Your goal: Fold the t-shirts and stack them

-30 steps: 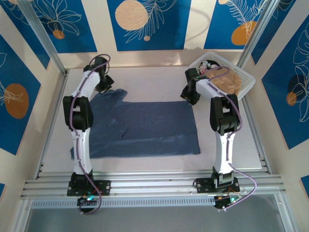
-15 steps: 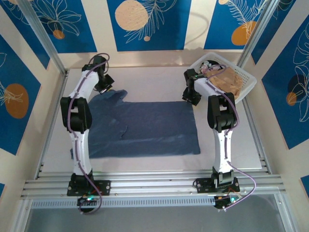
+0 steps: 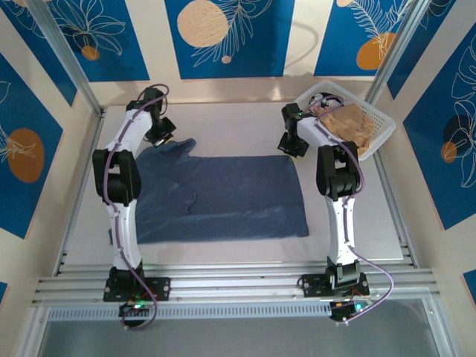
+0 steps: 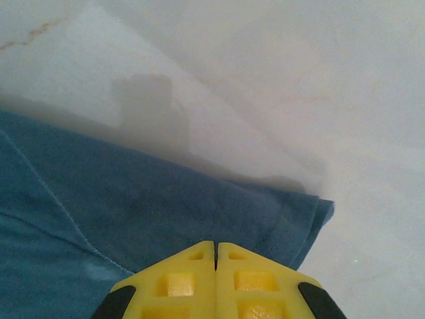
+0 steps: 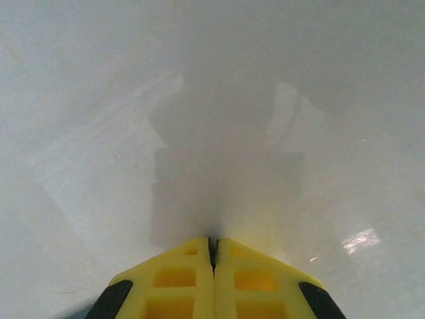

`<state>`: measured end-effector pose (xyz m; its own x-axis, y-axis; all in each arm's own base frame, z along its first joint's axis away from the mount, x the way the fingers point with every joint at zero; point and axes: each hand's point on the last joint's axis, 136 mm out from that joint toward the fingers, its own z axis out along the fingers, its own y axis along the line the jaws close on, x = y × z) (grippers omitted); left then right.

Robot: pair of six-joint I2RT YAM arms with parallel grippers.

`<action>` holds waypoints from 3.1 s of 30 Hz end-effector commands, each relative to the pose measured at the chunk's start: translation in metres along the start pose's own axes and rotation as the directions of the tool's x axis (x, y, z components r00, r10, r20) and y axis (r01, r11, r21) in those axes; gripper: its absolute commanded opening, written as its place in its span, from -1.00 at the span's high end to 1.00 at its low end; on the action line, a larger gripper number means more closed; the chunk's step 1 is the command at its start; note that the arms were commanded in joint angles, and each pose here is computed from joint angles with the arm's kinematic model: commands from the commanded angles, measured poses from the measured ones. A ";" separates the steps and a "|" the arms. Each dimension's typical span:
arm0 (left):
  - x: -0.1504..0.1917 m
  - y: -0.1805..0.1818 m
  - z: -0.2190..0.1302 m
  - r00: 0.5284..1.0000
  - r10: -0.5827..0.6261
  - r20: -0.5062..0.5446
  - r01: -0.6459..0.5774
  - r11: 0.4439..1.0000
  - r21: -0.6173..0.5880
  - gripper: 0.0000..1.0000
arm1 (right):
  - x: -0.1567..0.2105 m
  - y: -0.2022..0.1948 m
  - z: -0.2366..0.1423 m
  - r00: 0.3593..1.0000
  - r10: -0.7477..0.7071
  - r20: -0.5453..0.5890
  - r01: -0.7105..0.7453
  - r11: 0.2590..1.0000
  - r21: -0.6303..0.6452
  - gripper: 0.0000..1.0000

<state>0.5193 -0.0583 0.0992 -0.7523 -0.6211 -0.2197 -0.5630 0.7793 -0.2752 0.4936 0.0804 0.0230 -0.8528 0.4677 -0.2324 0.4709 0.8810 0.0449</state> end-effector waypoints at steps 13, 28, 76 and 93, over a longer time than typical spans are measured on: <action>0.091 0.083 -0.112 0.999 -0.022 -0.049 0.020 0.999 -0.041 1.00 | 0.024 0.002 -0.060 0.995 -0.079 0.061 0.081 0.996 -0.027 1.00; 0.145 0.162 -0.173 0.999 -0.026 0.023 0.029 0.991 -0.128 1.00 | 0.075 -0.050 -0.090 1.000 -0.009 -0.015 0.009 0.999 0.042 1.00; 0.227 0.267 -0.152 0.996 -0.087 0.001 0.082 0.939 -0.334 1.00 | 0.175 -0.118 -0.089 0.988 -0.057 -0.144 0.090 0.968 0.233 1.00; 0.235 0.276 -0.152 0.987 -0.159 0.035 0.161 0.926 -0.341 1.00 | 0.172 -0.111 -0.106 0.990 0.013 -0.143 0.003 0.994 0.113 0.33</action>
<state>0.1450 0.0193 0.1169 -0.6667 -0.7148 -0.2110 -0.7314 0.6819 0.0012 0.2639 0.0619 0.0759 -0.8791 0.4656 -0.1024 0.4754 0.8720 -0.1166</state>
